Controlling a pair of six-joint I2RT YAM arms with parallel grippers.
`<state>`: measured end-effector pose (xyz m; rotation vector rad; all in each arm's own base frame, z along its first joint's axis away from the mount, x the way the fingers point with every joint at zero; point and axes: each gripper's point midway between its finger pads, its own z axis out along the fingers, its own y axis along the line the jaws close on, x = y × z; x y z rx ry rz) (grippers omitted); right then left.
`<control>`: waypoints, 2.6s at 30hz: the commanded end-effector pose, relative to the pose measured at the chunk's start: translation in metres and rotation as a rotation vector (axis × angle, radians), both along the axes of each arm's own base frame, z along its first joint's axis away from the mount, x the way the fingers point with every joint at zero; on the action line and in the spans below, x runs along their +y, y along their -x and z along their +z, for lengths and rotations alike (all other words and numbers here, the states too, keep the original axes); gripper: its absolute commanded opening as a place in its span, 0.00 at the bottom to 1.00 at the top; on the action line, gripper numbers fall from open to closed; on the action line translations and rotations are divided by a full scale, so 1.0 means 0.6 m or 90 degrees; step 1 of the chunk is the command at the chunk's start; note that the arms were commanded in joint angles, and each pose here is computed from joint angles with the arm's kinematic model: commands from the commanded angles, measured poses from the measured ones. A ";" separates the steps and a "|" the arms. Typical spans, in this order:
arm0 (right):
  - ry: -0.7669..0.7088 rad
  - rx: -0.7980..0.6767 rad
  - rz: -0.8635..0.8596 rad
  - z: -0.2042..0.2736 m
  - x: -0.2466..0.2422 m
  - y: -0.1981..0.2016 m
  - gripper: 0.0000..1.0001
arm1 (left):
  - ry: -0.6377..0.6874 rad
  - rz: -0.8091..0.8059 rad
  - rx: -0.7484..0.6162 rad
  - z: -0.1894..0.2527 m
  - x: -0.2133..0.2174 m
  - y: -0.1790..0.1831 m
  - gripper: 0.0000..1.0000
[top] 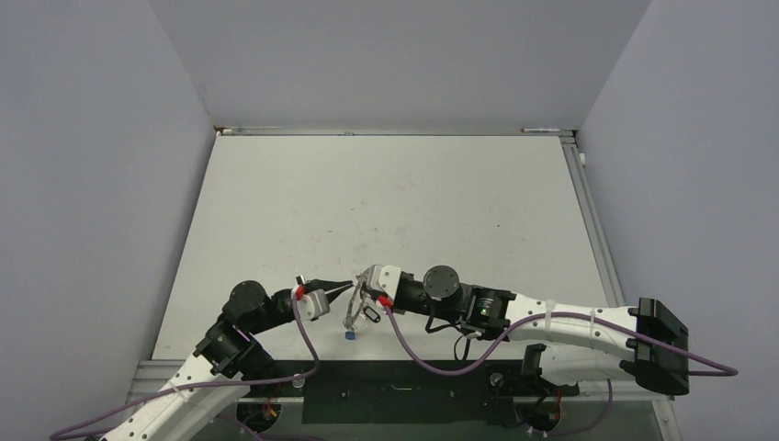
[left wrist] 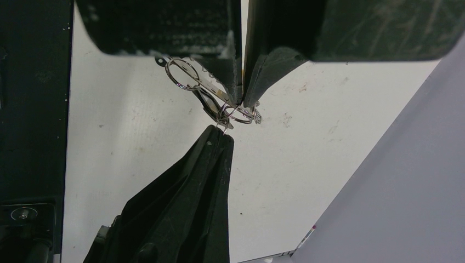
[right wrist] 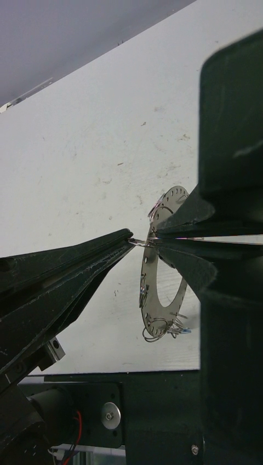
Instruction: Put the keys on the keyring
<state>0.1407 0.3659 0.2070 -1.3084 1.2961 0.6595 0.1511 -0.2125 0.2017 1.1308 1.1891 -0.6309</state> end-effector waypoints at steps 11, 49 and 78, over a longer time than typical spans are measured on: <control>-0.062 -0.038 -0.002 0.066 0.017 -0.001 0.05 | 0.044 -0.008 -0.041 0.053 -0.004 0.001 0.00; -0.026 -0.055 -0.017 0.044 0.011 0.009 0.08 | 0.065 0.029 -0.023 0.058 0.005 -0.013 0.00; 0.025 -0.020 -0.055 0.021 0.010 0.000 0.22 | 0.071 0.030 -0.021 0.060 0.006 -0.013 0.00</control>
